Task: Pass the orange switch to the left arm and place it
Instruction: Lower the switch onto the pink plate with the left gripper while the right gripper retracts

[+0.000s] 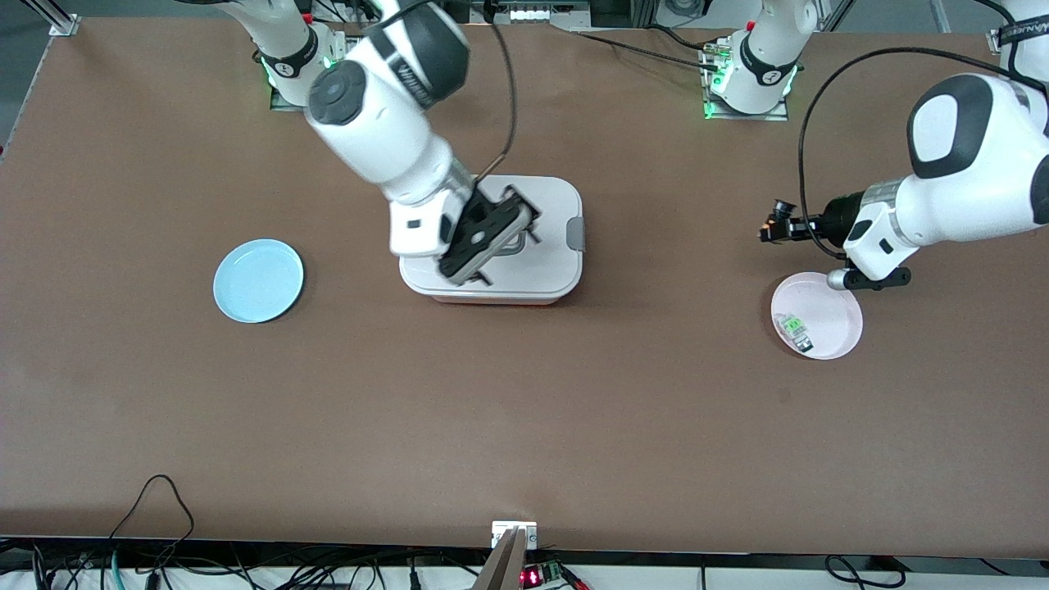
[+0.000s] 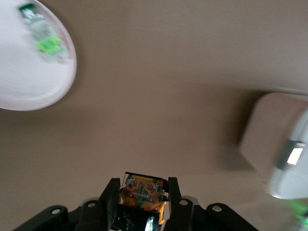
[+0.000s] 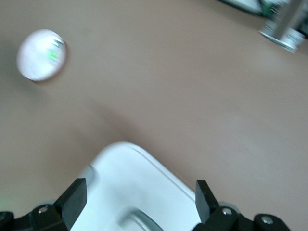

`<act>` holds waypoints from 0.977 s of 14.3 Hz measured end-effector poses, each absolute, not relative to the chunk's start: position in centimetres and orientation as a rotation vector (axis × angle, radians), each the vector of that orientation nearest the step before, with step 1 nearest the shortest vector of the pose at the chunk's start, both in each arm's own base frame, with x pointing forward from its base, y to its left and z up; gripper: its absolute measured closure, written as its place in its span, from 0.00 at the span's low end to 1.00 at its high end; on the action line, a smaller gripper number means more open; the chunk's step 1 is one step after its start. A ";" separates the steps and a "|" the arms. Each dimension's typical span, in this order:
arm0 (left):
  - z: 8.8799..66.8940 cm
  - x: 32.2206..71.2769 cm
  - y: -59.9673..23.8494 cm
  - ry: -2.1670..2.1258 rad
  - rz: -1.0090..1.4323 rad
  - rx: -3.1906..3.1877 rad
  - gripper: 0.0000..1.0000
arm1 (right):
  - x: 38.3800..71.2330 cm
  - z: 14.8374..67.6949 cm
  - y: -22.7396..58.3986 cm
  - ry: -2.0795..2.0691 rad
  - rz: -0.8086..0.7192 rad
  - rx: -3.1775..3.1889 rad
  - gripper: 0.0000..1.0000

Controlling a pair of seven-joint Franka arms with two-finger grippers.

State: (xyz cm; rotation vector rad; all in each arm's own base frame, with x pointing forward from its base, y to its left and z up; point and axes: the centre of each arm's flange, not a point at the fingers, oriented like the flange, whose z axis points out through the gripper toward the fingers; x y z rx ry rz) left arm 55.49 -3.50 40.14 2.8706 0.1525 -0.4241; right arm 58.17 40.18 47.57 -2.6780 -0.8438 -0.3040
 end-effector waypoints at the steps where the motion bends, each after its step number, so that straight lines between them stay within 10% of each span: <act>1: 38.9 55.7 -2.3 0.108 -0.428 2.937 0.55 | 59.1 47.7 37.7 -0.837 -0.259 -2.719 0.00; 14: 23.1 54.7 6.0 -0.166 -0.163 3.231 0.55 | 63.1 50.6 8.0 -0.270 0.182 -3.033 0.00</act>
